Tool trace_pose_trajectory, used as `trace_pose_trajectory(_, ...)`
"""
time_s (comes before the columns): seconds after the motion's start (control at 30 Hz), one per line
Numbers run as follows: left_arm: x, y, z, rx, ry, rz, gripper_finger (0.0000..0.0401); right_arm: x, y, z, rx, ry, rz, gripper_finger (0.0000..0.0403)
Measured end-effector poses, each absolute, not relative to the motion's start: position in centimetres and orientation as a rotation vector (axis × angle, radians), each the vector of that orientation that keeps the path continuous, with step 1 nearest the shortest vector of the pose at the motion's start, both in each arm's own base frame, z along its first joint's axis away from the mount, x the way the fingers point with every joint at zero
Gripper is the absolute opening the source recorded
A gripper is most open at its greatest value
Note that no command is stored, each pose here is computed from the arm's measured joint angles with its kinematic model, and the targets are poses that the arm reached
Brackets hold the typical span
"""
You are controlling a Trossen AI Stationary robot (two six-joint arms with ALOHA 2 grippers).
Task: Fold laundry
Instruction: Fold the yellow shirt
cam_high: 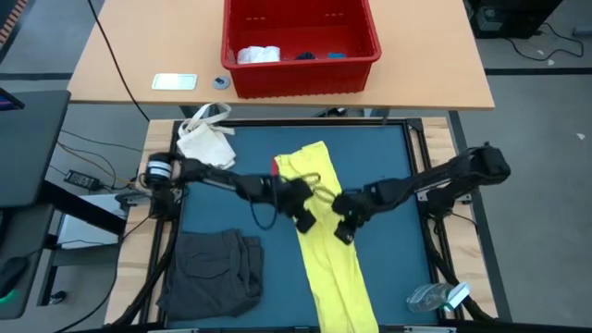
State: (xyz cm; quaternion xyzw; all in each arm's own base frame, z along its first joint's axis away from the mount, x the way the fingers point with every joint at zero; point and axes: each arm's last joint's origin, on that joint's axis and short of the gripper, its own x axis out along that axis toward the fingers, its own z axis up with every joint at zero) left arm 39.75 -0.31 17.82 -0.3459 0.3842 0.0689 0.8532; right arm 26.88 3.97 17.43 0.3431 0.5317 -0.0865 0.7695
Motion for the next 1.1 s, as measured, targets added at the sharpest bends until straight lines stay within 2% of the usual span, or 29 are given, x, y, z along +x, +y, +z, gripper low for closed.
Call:
trace_pose_trajectory(0.13, 40.1, -2.1, 14.7, -0.793, 0.894, 0.21, 0.0192, 27.0, 5.2, 14.5, 0.688, 1.243, -0.257, 0.0119)
trace_pose_trajectory(0.3, 40.6, -0.7, 13.1, -0.884, 0.91, 0.267, 0.0192, 27.8, 4.4, 12.7, 0.686, 1.266, -0.32, 0.0105)
trace_pose_trajectory(0.53, 40.0, 6.3, 12.8, -0.86, 0.873, 0.349, 0.0192, 29.0, -1.3, 12.9, 0.759, 1.149, -0.453, 0.0094)
trace_pose_trajectory(0.7, 38.5, 12.0, 12.8, -0.91, 0.868, 0.322, 0.0192, 28.2, -6.0, 13.9, 0.83, 1.096, -0.552, 0.0091)
trace_pose_trajectory(0.9, 36.1, 13.9, 15.4, -0.803, 0.906, 0.277, 0.0192, 26.9, -5.6, 16.6, 0.782, 1.099, -0.483, 0.0091)
trace_pose_trajectory(1.1, 36.1, 8.5, 21.1, -0.534, 0.844, 0.162, 0.0192, 25.8, -0.6, 18.5, 0.656, 1.086, -0.32, 0.0094)
